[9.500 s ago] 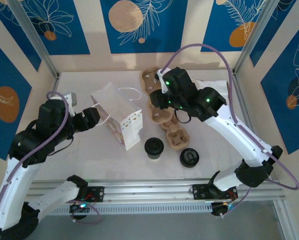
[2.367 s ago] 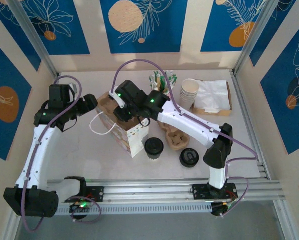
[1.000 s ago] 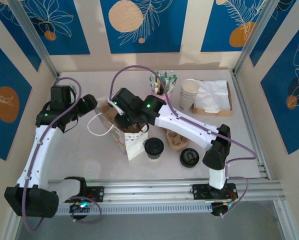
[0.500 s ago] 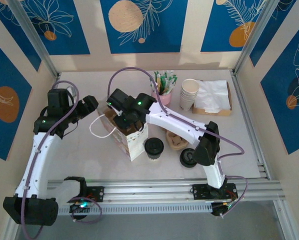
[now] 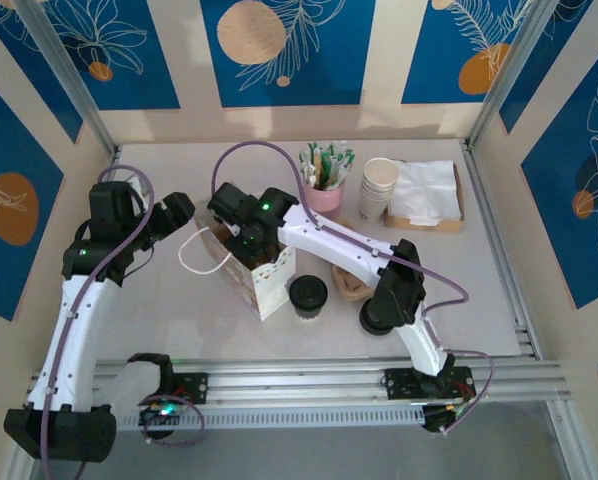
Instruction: Pack the takeout coffee
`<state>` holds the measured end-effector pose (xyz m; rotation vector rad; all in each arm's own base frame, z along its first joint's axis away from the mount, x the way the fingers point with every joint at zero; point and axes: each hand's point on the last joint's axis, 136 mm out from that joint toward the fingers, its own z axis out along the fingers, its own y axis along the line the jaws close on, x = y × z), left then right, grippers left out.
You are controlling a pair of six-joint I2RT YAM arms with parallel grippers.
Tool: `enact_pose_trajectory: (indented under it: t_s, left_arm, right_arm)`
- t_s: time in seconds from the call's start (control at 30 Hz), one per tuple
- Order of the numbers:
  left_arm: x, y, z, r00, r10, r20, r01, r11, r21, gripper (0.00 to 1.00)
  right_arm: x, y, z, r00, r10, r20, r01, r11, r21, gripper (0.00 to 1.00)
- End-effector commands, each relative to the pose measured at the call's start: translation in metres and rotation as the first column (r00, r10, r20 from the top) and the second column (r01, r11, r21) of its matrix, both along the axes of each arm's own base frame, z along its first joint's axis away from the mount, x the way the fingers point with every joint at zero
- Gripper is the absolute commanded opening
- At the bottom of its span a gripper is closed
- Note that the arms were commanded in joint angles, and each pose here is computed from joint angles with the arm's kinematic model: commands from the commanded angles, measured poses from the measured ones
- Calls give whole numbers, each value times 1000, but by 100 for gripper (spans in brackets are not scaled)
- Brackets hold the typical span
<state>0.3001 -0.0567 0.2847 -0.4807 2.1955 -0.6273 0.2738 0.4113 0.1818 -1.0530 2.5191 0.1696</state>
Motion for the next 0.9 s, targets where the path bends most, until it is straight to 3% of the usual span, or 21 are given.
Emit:
enact_pose_trajectory:
  t_s: [0.0, 0.63, 0.87]
  left_arm:
    - [-6, 1, 2, 1000, 6, -2, -6, 1000, -21, 80]
    - [-35, 12, 14, 999, 36, 7, -36, 999, 36, 80]
    - [-54, 7, 10, 1000, 14, -6, -14, 1000, 9, 80]
  right_arm:
    - [3, 1, 0, 1000, -11, -18, 11, 1000, 5, 32]
    - [11, 6, -47, 995, -21, -102, 16, 999, -47, 32]
    - [10, 5, -67, 991, -29, -134, 19, 997, -76, 33]
